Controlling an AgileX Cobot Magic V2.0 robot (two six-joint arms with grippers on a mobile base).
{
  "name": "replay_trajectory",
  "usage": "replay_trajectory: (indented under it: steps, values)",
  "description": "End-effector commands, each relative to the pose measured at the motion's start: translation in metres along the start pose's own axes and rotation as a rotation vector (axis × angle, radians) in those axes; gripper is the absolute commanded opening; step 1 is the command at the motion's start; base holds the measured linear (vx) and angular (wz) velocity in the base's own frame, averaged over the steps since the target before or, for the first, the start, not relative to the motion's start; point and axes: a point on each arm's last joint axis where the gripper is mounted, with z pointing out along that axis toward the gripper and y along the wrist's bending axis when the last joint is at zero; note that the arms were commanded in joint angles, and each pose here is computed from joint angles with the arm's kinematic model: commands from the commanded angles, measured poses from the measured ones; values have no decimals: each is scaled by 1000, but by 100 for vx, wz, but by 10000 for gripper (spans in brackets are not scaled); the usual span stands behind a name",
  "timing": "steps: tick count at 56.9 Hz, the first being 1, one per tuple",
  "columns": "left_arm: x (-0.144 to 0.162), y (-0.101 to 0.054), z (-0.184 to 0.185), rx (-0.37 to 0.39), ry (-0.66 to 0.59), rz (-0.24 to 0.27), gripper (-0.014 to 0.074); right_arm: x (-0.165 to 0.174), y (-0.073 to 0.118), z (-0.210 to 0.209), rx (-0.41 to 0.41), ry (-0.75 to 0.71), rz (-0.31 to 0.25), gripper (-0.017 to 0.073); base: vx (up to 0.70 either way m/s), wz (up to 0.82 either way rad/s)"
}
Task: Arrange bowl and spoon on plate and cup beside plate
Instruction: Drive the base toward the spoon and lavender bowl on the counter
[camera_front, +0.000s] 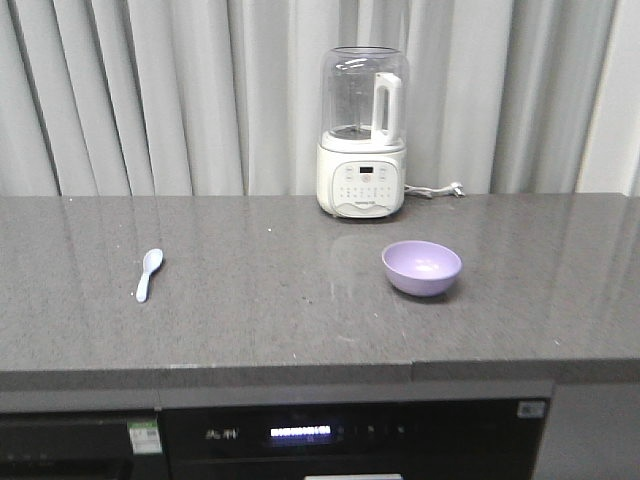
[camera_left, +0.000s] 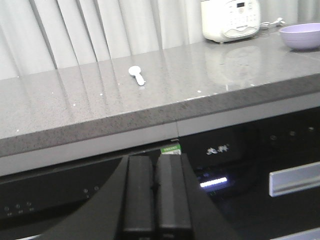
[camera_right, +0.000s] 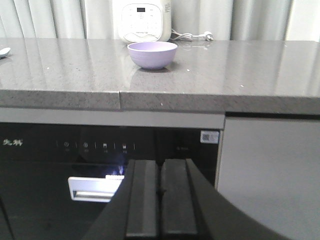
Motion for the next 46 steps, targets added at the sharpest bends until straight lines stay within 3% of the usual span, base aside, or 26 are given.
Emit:
replay_trajectory:
  steps: [1,46]
  values:
    - [-16,2,-3,-16,-114,-18,-6,-6,0,0,-2,-82,-16,-12,41,10]
    - [-16,2,-3,-16,-114,-18,-6,-6,0,0,-2,-83,-16,-12,40,1]
